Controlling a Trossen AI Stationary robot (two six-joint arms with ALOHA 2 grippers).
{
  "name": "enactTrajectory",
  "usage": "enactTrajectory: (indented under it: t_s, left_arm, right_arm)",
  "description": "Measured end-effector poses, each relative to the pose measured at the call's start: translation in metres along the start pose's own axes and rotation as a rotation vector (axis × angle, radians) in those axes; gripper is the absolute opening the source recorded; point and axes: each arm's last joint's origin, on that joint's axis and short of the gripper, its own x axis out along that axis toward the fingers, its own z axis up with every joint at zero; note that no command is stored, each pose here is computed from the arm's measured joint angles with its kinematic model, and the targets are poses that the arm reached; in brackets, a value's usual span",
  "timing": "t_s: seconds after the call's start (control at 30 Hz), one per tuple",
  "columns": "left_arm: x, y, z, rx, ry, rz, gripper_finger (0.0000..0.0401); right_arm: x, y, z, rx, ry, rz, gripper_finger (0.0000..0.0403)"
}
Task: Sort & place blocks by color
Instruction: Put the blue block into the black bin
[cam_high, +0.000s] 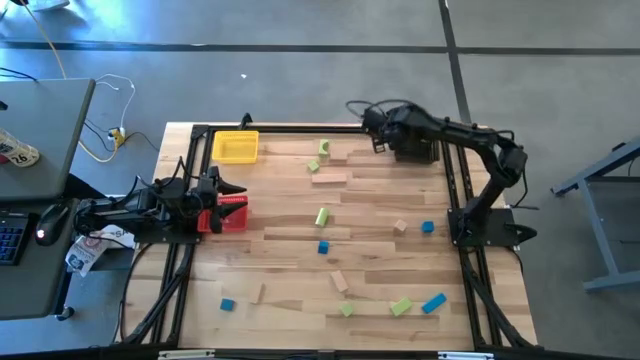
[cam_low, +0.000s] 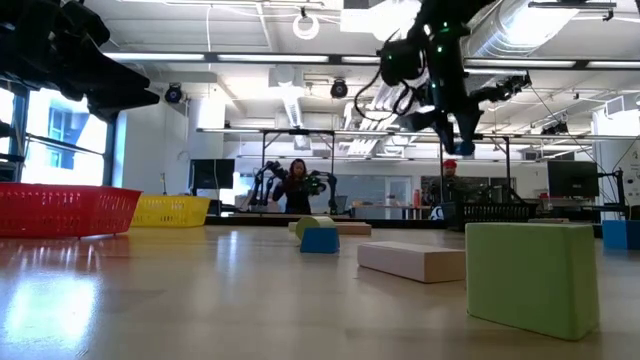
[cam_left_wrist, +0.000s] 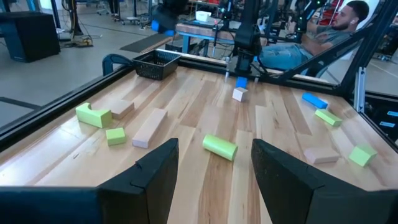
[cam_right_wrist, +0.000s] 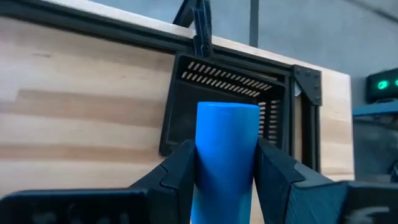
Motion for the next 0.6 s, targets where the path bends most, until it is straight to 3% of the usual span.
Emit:
enactTrajectory:
  t_s: [0.2, 0.6]
  left_arm:
    - [0.000, 0.000, 0.000, 0.014, 0.000, 0.000, 0.0190]
    - [0.000, 0.000, 0.000, -0.011, 0.001, 0.000, 0.0190]
  right_arm:
    - [0.034, -0.007, 0.021, -0.028, 0.109, 0.030, 0.0107]
    - [0.085, -0.011, 0.034, -0.282, 0.266, 0.014, 0.0107]
